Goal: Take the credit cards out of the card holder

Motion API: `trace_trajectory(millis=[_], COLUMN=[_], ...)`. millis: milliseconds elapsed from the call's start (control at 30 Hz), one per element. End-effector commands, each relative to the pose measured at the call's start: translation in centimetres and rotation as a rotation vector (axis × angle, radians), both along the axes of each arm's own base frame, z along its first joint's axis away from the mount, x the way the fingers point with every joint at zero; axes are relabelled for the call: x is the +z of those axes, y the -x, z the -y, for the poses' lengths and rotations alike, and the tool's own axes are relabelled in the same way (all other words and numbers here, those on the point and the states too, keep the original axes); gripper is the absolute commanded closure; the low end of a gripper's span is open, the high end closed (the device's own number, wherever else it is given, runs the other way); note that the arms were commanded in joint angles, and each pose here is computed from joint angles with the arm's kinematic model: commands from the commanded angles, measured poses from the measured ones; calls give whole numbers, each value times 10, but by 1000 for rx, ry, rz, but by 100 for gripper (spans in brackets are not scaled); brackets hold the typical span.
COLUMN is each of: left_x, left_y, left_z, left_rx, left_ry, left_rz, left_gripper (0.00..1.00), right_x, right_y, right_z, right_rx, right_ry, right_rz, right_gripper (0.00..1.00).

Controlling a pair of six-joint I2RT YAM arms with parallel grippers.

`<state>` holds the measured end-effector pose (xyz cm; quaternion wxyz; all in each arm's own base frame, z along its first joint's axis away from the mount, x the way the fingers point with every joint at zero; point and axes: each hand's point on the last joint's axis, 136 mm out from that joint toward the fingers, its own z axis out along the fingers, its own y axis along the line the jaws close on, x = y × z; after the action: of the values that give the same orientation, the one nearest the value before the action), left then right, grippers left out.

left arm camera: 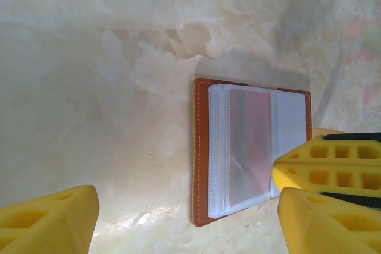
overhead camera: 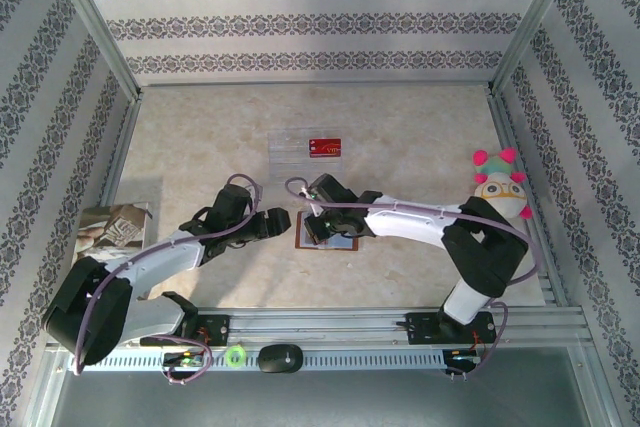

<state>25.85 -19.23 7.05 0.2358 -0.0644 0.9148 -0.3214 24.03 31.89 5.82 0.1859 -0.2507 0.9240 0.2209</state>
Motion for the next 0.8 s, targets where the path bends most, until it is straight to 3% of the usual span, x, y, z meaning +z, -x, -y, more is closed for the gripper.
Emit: trace_trajectory(millis=[0,33,133,200,333,567,767], left_x=[13,12,13,14,12,9,8], left_y=[-10,-10,-12,-11,-10,-9,-6], left_z=[13,14,13,13,11,11,10], left_rx=[-11,-13,-4,-1,-3,-6,-8], left_ry=[40,40,36,34,25,27,26], left_rz=[37,34,36,40,41,36,38], left_gripper=[21,21,21,21,20,20,20], right_x=[10,8,-5,-10,-20,-19,-20], right_y=[0,-3,-10,-12,-14,-18,-24], right_z=[-1,5,24,31,44,31,36], right_rx=[-46,-85,-218,-260,-298,-182,-170], right_ry=[-86,-83,-54,-29,50,210,304], right_rz=[-41,-54,-145,-164,-151,-28,30], right_gripper=[100,100,74,70,67,65,63])
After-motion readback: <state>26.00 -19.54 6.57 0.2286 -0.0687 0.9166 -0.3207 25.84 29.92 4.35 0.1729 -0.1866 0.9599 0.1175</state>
